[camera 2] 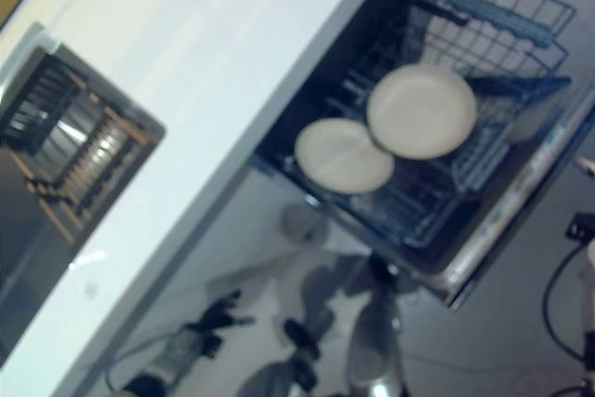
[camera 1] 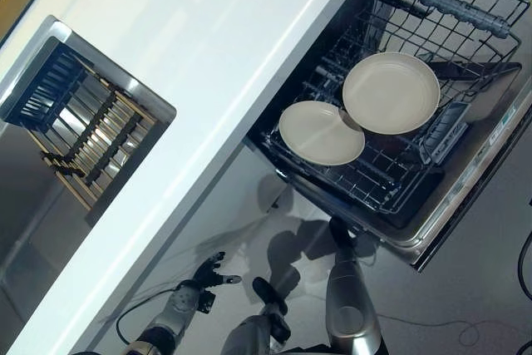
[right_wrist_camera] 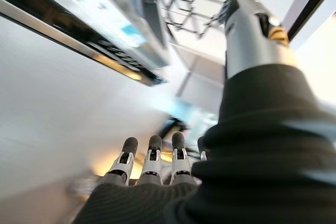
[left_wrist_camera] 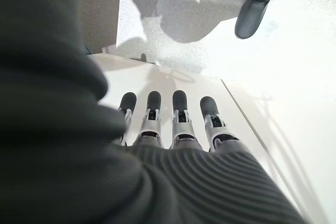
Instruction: Take plates into dishwasher
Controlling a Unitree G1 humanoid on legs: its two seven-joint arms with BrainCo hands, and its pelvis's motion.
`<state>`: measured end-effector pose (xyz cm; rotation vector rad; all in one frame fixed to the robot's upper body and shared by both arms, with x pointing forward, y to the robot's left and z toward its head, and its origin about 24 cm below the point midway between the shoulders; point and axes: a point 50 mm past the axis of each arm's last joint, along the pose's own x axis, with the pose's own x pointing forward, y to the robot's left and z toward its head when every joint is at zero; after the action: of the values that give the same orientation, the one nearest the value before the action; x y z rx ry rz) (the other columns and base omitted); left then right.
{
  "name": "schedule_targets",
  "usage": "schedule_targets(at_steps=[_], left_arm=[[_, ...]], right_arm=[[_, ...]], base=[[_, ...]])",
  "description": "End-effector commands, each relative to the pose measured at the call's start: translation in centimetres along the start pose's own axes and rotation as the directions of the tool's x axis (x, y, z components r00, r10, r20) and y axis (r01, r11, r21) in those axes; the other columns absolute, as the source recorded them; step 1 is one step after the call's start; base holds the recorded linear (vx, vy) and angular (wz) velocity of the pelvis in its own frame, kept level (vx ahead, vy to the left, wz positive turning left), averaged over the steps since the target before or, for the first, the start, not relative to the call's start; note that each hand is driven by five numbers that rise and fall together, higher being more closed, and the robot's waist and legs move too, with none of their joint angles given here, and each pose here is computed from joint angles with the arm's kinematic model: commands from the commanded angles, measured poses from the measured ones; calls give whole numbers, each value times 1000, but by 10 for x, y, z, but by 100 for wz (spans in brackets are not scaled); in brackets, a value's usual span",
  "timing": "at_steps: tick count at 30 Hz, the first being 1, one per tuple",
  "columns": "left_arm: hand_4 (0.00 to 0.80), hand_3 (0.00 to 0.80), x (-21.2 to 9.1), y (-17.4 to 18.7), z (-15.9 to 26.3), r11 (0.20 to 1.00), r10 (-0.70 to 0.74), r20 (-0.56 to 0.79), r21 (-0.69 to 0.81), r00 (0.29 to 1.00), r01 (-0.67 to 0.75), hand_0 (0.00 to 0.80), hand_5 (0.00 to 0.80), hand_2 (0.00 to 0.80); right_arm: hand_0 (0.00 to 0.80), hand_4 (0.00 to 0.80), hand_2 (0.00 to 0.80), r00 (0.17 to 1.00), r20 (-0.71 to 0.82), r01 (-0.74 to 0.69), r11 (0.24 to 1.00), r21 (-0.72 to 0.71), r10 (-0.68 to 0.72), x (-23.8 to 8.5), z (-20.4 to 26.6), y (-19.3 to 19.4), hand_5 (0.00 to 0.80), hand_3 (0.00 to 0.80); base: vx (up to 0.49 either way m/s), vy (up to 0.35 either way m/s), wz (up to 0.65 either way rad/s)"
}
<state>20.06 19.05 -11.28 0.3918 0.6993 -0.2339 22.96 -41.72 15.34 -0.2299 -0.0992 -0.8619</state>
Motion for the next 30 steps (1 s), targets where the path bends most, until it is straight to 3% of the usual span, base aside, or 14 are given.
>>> schedule_targets(at_steps=[1, 7, 11, 17, 22, 30], left_arm=[[0, 0, -9, 13, -28, 999, 41, -108, -31, 993, -45, 0, 0, 0], [0, 0, -6, 17, -21, 999, 37, -90, -20, 995, -39, 0, 0, 0], [0, 0, -3, 14, -15, 1000, 23, -69, -19, 997, -25, 0, 0, 0], [0, 0, -2, 8, -12, 1000, -1, -59, -15, 998, 0, 0, 0, 0], [0, 0, -1, 2, -12, 1000, -27, -53, -11, 998, 27, 0, 0, 0], [0, 0, 1, -2, -6, 999, -45, -41, -2, 998, 45, 0, 0, 0]], right_arm=[[0, 0, 0, 995, -98, 1, 982, 187, 18, -5, -22, -6, 0, 0], [0, 0, 0, 977, -211, 34, 946, 324, 37, -6, -55, -3, 0, 0], [0, 0, 0, 969, -238, 54, 894, 446, 60, -5, -68, 1, 0, 0], [0, 0, 0, 968, -233, 47, 853, 519, 88, -7, -83, -1, 0, 0], [0, 0, 0, 965, -187, -29, 787, 617, 183, -10, -90, 8, 0, 0], [0, 0, 0, 911, -168, -201, 762, 615, 376, -21, -98, 39, 0, 0]], base=[[-2, -6, -3], [-11, -2, -5], [-19, 13, -7], [-2, 2, 1], [-9, 14, 4], [-9, -1, 0]])
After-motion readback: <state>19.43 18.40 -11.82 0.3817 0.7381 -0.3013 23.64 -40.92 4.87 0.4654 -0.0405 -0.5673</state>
